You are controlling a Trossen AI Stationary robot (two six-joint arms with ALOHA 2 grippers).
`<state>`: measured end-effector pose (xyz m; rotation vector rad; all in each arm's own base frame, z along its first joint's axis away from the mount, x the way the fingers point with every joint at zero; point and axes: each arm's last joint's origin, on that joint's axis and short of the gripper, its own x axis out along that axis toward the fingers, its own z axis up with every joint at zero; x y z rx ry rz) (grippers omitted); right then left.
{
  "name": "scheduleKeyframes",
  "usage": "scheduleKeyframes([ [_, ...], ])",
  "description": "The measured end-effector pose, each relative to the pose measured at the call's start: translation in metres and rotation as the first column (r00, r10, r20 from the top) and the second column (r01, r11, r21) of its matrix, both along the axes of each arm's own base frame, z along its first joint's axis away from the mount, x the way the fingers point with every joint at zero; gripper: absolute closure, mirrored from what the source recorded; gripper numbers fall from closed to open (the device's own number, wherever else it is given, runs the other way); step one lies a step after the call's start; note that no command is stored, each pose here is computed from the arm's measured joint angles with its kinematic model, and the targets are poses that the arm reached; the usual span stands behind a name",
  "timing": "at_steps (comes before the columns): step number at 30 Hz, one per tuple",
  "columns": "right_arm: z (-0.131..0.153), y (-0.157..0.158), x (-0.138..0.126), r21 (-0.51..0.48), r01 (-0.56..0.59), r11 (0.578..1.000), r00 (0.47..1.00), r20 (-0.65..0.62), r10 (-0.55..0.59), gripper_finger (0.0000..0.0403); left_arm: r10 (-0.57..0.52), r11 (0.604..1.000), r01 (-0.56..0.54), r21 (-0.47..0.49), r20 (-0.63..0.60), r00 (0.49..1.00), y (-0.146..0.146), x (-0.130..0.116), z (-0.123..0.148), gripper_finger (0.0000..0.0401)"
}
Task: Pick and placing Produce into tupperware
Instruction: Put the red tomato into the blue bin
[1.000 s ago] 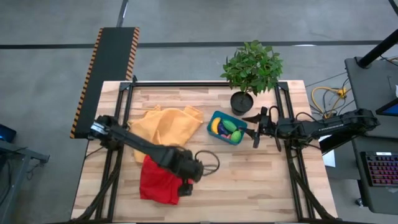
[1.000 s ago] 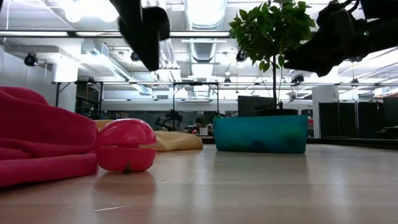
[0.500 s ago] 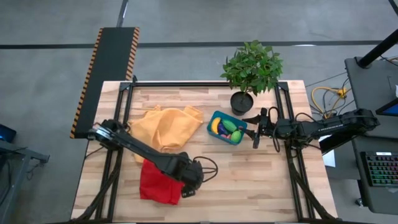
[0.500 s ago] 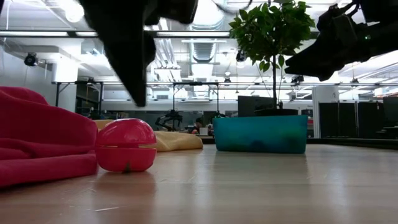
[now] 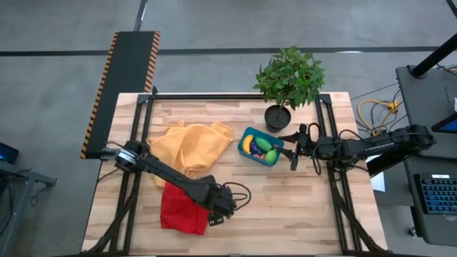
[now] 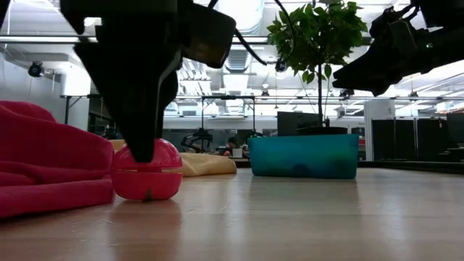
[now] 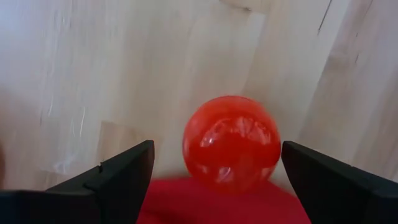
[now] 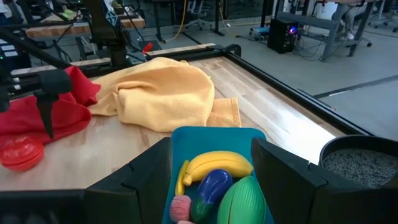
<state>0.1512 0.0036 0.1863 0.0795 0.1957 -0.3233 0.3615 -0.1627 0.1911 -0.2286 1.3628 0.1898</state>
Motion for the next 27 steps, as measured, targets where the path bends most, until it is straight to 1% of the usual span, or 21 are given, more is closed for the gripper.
scheduleKeyframes([
  [3,-0.001,0.0,0.0,0.0,0.0,1.0,1.0,-0.003,0.0,0.0193,-0.002,1.0,0.002,0.006,-0.011,1.0,0.0,0.002,-0.006,0.0066],
  [6,-0.001,0.0,0.0,0.0,0.0,1.0,1.0,-0.004,0.0,0.0193,-0.021,1.0,0.022,0.022,-0.041,0.999,-0.001,0.004,-0.018,0.0066],
  [9,-0.001,0.0,0.0,0.0,0.0,1.0,1.0,-0.006,0.0,0.0193,-0.043,0.999,0.044,0.026,-0.052,0.998,-0.001,0.006,-0.022,0.0066],
  [16,-0.003,0.0,-0.001,-0.001,0.0,1.0,1.0,-0.013,0.0,0.0193,-0.045,0.998,0.047,0.031,-0.058,0.997,0.003,0.008,-0.025,0.0066],
  [20,-0.004,0.0,-0.001,-0.001,0.0,1.0,1.0,-0.017,0.0,0.0193,-0.079,0.996,0.081,0.037,-0.062,0.995,0.004,0.008,-0.026,0.0066],
  [24,-0.005,0.0,-0.001,-0.001,0.0,1.0,1.0,-0.018,0.0,0.0193,-0.084,0.995,0.087,0.039,-0.068,0.994,0.006,0.008,-0.027,0.0066],
  [27,-0.005,0.0,-0.001,-0.001,0.0,1.0,1.0,-0.019,0.0,0.0193,-0.095,0.994,0.098,0.04,-0.07,0.993,0.007,0.008,-0.027,0.0076],
])
